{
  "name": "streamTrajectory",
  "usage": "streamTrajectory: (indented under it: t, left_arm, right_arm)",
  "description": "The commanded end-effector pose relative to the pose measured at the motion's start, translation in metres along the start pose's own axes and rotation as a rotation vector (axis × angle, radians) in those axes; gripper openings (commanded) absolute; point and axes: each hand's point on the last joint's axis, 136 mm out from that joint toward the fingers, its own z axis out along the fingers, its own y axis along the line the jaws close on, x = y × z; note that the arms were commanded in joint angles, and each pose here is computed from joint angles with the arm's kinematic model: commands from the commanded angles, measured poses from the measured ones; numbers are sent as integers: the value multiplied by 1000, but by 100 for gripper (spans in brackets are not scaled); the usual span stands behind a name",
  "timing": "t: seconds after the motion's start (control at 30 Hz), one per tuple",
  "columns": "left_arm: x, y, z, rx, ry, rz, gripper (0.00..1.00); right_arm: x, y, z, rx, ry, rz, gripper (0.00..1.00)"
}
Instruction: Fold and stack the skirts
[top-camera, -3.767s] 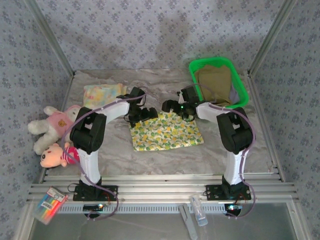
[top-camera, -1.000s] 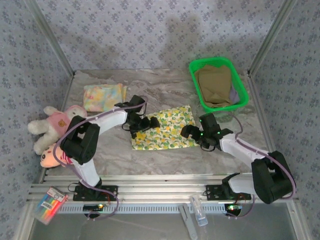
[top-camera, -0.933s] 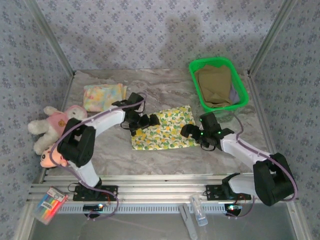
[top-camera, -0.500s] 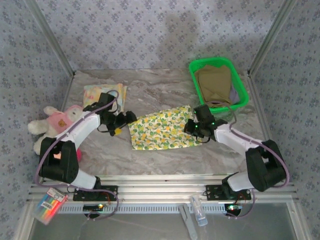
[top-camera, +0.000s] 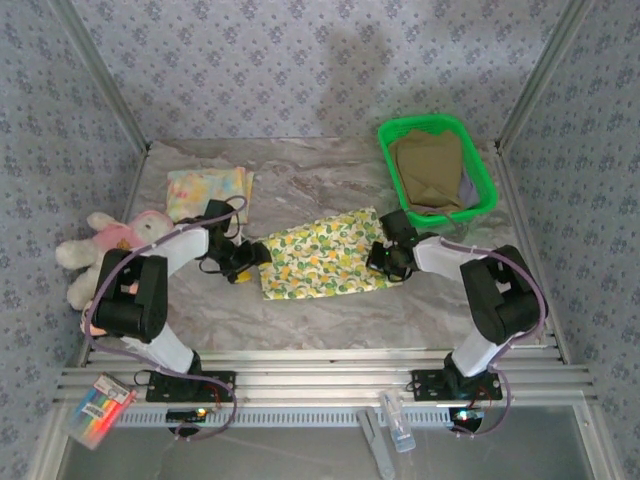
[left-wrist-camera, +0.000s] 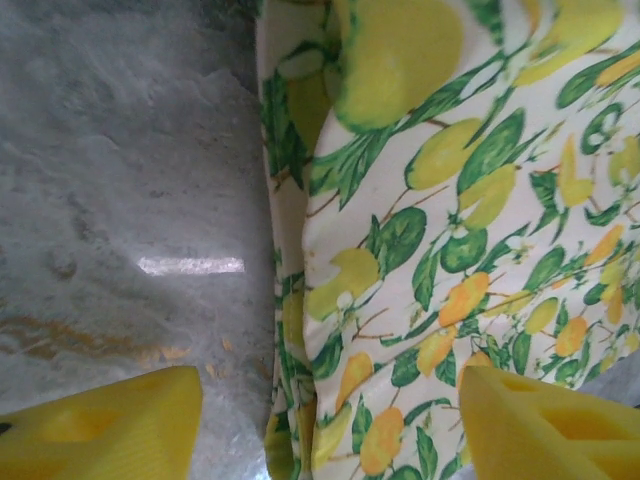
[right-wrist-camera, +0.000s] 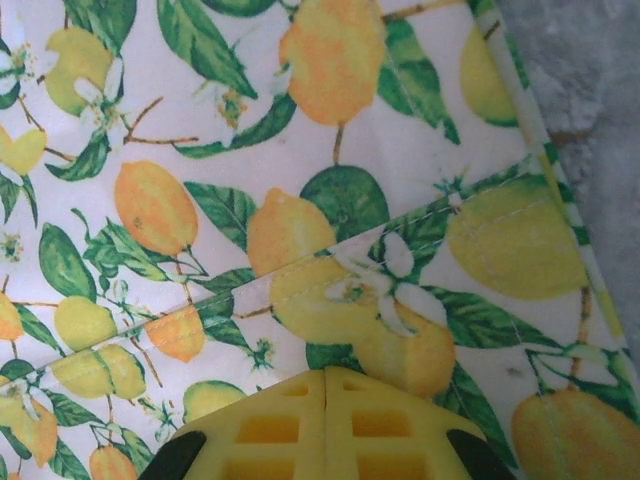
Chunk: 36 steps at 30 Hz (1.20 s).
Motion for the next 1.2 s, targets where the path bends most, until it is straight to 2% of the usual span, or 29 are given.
streamTrajectory:
  t: [0.0, 0.4, 0.5, 0.57, 0.63, 0.7, 0.77, 0.83, 0.87, 0.93, 1.03, 1.17]
  left_arm:
    - [1, -17, 8, 68, 17, 51, 64]
    - [-2, 0, 30, -57, 19, 49, 54]
    - [-3, -4, 29, -41, 9, 58, 52]
    - [-3, -14, 32, 17, 12, 67, 44]
    - [-3, -30, 34, 88, 11, 78, 30]
    - [-5, -40, 28, 111, -27, 95, 20]
    - [-11, -35, 18, 62, -79, 94, 12]
    - [-14, -16, 7, -49, -108, 87, 2]
    - [-14, -10, 3, -87, -110, 89, 0]
    - [-11, 3, -7, -164, -100, 94, 0]
    - [-4, 15, -23, -248, -87, 118, 0]
    - [-3, 15, -41, -302, -83, 139, 0]
  right_arm:
    - [35, -38, 18, 128, 120, 55, 0]
    - [38, -42, 13, 138, 112, 57, 0]
    - [39, -43, 13, 136, 113, 58, 0]
    - [38, -38, 14, 113, 111, 58, 0]
    - [39, -33, 15, 91, 110, 56, 0]
    - [38, -27, 13, 70, 104, 52, 0]
    - [36, -16, 8, 34, 92, 34, 0]
    - [32, 0, -3, -23, 72, 8, 0]
    - [29, 7, -9, -50, 61, -6, 2]
    - [23, 20, -23, -102, 36, -43, 8]
    - [25, 31, -33, -147, 47, -108, 7]
    - [44, 39, -20, -163, 148, -121, 3]
